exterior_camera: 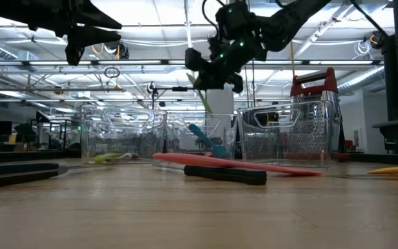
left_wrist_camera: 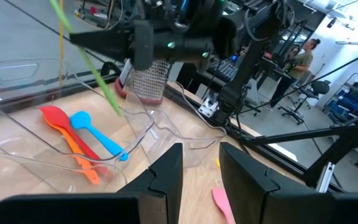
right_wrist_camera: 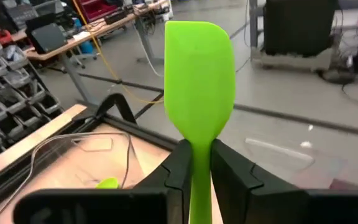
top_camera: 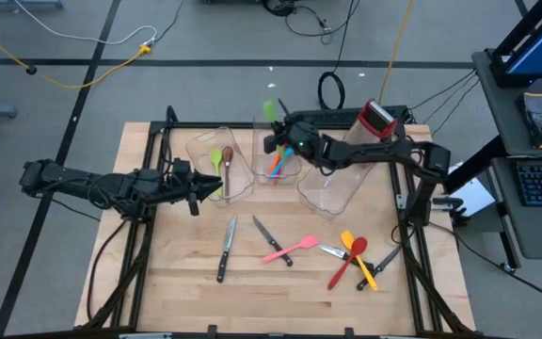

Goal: Pick & Place Kitchen Items
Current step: Put the green spatula in the middle bin

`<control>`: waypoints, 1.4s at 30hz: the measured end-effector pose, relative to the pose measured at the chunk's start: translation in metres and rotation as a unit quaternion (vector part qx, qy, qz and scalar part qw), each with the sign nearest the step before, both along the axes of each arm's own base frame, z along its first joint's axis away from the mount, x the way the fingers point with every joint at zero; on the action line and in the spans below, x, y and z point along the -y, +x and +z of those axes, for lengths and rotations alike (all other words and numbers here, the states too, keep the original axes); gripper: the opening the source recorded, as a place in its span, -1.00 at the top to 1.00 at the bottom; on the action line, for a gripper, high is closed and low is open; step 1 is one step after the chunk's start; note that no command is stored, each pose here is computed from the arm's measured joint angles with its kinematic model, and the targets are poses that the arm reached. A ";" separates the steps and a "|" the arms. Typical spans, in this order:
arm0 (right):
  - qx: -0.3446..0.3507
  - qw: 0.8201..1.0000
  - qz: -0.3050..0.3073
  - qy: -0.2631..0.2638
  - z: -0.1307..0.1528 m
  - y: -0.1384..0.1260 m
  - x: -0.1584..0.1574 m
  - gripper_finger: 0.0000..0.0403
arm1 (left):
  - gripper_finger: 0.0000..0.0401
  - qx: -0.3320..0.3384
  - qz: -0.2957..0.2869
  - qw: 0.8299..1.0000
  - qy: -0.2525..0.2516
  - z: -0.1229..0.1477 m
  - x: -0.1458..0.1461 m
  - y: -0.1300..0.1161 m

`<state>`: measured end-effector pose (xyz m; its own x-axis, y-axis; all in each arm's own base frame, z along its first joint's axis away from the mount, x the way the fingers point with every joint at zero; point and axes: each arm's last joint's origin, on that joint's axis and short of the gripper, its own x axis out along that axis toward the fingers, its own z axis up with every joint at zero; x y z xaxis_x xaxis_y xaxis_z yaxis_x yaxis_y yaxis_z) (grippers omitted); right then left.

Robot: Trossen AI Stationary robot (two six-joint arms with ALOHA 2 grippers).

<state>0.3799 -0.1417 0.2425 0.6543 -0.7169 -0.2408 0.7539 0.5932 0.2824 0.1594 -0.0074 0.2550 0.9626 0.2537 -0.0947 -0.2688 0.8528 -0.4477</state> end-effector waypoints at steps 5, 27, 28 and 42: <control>-0.003 1.000 0.002 0.020 -0.013 0.003 0.005 0.79 | 0.47 0.000 0.000 1.000 0.000 0.000 0.000 0.000; -0.069 0.996 0.004 0.048 -0.025 -0.004 0.010 0.79 | 0.47 0.001 -0.001 1.000 -0.002 0.000 0.000 0.000; -0.074 0.996 0.004 0.050 -0.026 -0.005 0.010 0.79 | 0.47 0.001 -0.001 1.000 -0.002 0.000 0.000 0.000; -0.095 0.991 0.024 0.087 -0.057 0.003 0.011 0.79 | 0.47 0.001 -0.001 1.000 -0.002 0.000 0.000 0.000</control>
